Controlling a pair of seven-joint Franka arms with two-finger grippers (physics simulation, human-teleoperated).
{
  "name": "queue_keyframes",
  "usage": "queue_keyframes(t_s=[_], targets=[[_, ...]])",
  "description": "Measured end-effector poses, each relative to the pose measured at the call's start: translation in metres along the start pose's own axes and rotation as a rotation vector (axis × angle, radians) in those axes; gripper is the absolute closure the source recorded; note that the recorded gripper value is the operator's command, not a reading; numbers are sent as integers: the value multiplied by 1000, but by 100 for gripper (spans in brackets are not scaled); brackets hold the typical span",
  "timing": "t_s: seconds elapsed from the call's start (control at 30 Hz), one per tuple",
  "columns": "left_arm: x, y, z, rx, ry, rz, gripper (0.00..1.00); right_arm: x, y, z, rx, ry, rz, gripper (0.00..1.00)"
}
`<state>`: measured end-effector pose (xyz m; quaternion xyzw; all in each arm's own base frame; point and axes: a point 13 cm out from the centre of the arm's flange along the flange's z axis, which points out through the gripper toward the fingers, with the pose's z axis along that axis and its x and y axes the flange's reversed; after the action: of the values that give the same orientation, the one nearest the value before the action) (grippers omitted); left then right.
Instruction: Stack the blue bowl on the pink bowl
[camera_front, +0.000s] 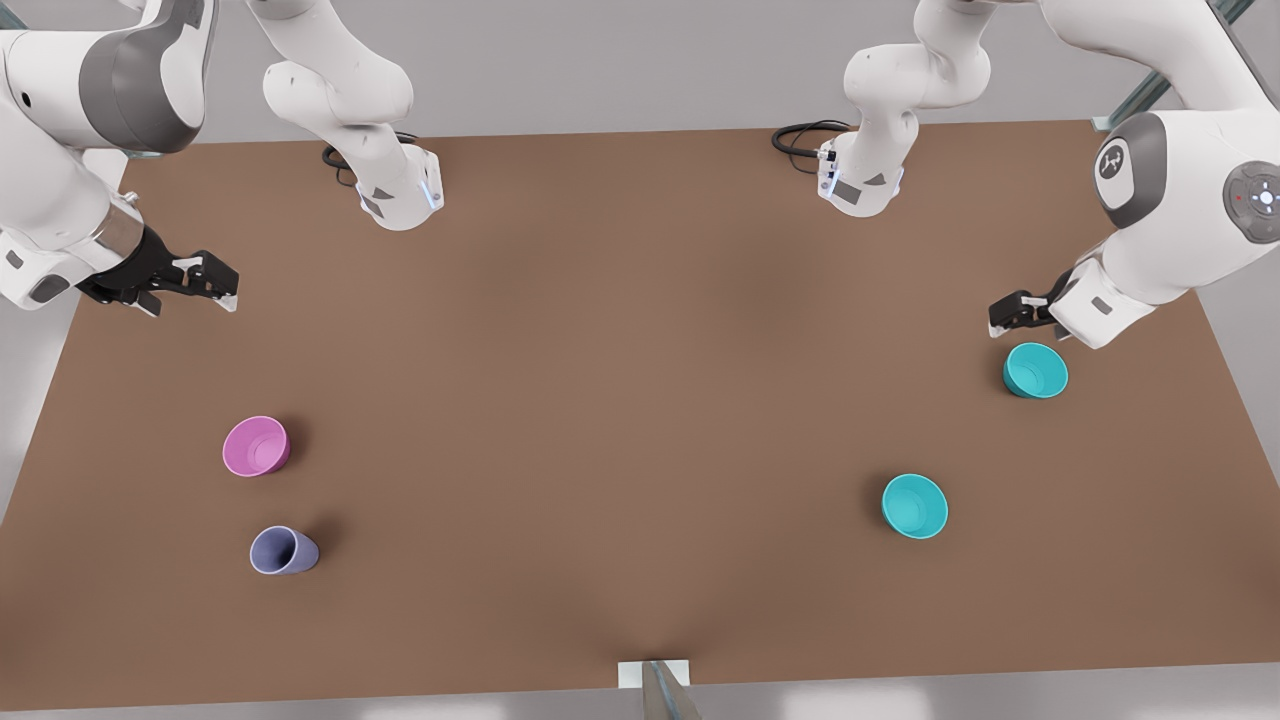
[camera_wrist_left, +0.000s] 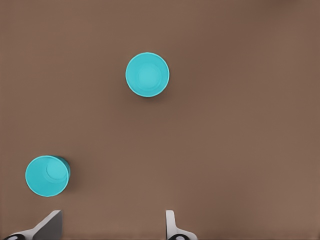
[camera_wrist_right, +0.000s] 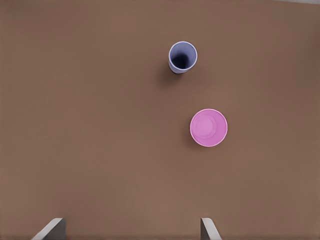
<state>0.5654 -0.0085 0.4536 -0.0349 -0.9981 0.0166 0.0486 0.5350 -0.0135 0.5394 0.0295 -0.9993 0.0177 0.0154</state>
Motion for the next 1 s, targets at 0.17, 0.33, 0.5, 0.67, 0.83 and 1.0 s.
queue_keyframes(t_s=[0.17, 0.33, 0.5, 0.67, 0.83, 1.0], targets=[[1, 1, 2, 0, 8, 2, 0, -12, -2, 38, -1, 72, -16, 0], [-3, 2, 15, 2, 33, 2, 0, -41, -164, 215, -63, 247, 167, 0], [-1, 3, 12, 4, 36, 2, 0, -50, -233, 312, -172, 199, 216, 0], [7, 5, 10, 5, 64, -1, 0, -58, -220, 365, -221, 133, 171, 0], [14, 3, 13, 7, 96, 2, 0, -17, -207, 415, -230, 79, 169, 0], [18, 2, 16, 8, 116, 4, 0, -32, -221, 436, -197, -9, 145, 0]])
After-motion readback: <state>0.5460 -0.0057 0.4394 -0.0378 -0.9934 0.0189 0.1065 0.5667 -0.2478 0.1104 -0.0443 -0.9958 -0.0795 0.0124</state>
